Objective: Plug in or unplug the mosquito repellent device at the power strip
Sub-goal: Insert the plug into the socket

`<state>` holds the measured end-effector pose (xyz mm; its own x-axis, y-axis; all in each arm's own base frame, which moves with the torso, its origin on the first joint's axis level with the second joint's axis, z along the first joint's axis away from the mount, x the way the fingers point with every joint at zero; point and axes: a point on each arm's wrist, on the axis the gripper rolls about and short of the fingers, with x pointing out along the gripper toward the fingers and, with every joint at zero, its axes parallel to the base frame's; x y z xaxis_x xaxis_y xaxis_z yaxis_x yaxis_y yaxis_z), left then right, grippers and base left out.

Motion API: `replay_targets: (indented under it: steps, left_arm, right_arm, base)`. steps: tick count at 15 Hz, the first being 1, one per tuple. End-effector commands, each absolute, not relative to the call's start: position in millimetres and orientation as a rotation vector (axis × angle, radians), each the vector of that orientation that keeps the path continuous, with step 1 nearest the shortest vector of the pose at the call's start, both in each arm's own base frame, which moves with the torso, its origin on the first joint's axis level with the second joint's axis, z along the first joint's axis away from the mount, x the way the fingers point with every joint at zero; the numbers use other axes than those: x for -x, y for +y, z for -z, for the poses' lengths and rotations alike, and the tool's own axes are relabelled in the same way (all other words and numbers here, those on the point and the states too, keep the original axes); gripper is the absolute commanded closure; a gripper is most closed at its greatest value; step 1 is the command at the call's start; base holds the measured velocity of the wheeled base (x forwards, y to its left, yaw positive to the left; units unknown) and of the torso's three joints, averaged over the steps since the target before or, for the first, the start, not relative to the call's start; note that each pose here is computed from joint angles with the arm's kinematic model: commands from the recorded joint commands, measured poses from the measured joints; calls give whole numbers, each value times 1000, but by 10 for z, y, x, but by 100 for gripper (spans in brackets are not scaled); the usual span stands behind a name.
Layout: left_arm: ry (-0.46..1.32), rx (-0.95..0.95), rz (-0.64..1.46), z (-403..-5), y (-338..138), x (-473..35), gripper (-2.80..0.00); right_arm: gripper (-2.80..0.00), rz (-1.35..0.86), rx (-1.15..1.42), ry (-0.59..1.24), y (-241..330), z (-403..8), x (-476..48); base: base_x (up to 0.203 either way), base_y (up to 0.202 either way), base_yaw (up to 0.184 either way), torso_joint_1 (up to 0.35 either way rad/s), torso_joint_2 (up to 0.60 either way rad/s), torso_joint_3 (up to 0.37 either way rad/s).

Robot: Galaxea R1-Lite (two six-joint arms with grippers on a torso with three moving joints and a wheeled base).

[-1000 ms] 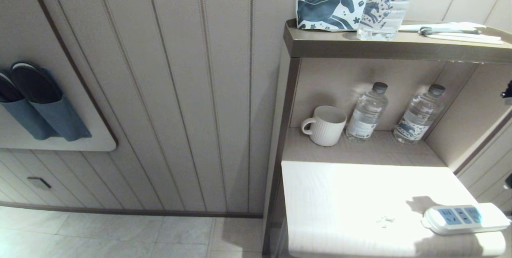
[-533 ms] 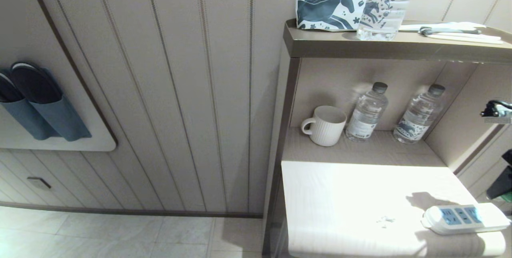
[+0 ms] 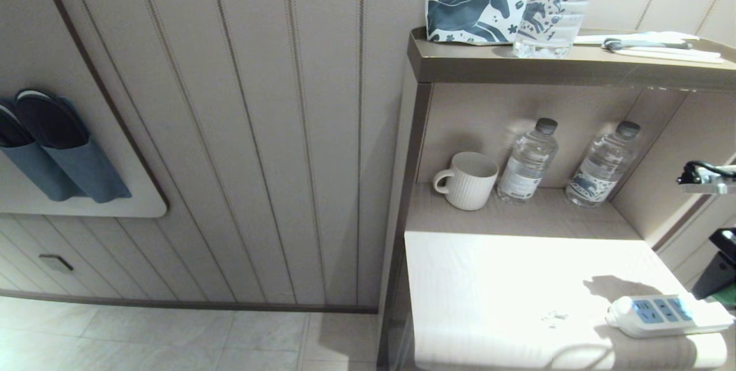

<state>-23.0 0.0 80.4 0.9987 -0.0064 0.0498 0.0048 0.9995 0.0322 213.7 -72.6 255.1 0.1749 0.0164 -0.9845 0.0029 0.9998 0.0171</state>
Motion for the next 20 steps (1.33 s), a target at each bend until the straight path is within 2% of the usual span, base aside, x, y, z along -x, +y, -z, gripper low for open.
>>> replay_targets:
  steps: [1,8,20]
  left_arm:
    - [-49,-32,5,-805,0,229,0]
    - [-49,-32,5,-805,0,229,0]
    - [-49,-32,5,-805,0,229,0]
  right_arm:
    - [0,-21,-22,1424,-732,-2499,-2171]
    - [0,-21,-23,1428,-781,-2226,-2322]
    - [0,-49,-23,1438,-719,-2094,-2421]
  base:
    - [0,0,0,0,0,0]
    - [0,0,0,0,0,0]
    - [0,0,0,0,0,0]
